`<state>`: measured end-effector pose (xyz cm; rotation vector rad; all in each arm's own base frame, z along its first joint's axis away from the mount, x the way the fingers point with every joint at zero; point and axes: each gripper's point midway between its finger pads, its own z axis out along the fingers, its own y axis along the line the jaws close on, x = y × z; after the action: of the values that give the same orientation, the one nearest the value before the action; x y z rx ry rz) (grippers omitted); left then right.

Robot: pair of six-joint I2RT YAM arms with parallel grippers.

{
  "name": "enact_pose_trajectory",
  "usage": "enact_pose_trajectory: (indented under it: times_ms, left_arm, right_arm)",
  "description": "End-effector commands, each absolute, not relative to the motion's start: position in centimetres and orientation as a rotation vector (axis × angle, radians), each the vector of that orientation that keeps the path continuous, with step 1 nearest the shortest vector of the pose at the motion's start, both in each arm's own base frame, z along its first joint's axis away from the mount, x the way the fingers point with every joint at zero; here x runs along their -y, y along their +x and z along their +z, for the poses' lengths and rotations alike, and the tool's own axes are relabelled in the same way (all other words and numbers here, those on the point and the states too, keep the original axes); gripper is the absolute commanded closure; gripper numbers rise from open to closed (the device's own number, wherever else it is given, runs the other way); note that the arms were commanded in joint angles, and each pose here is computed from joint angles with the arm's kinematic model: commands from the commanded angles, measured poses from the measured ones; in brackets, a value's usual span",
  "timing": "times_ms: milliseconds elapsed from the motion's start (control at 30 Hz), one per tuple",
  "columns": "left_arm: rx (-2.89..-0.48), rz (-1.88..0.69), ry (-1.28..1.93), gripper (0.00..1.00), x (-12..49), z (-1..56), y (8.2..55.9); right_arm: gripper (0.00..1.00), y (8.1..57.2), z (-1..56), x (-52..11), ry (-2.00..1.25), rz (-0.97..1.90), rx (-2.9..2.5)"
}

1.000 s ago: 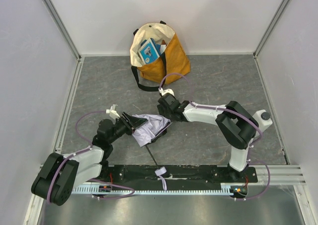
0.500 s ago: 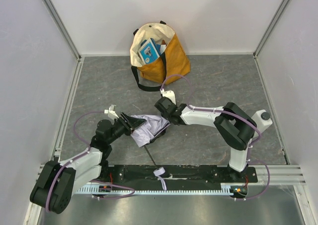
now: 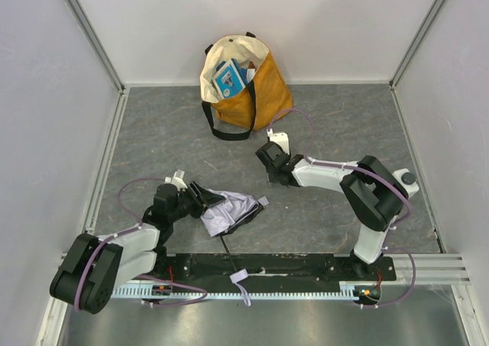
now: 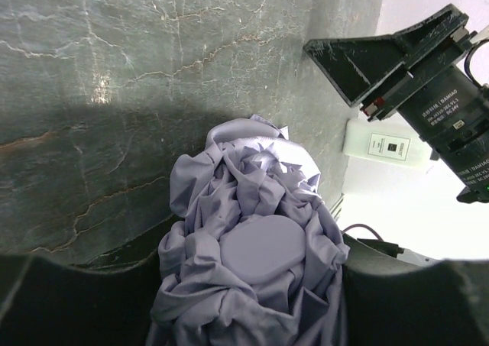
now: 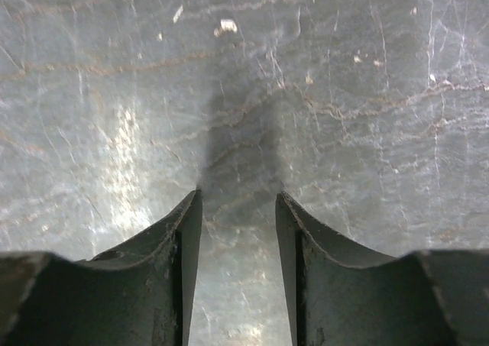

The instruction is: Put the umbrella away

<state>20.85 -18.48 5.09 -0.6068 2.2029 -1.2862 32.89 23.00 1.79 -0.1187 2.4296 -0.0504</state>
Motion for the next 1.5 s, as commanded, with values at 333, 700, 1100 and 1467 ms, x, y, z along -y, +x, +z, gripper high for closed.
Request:
enact_pose_trajectory:
  times_ms: [333, 700, 1100, 1467]
  left_arm:
    - [-2.142, -1.317, -0.454, 0.98, 19.2, 7.1, 22.0]
    - [-2.161, -1.318, -0.454, 0.98, 19.4, 6.8, 21.8]
    - [-2.180, -1.300, -0.452, 0.98, 19.2, 6.3, 21.7]
    - [-2.287, -1.188, -0.516, 0.98, 18.4, 4.6, 21.6]
  right_arm:
    - [0.38, 23.1, 3.6, -26.2, -0.357, 0.521, -2.641]
    - [0.43, 20.8, 5.1, -28.3, -0.231, 0.851, -2.572]
    - [0.75, 21.8, 1.5, -27.0, 0.267, 0.799, -2.586]
    - [0.84, 25.6, -0.1, -28.5, 0.261, 0.731, -2.524]
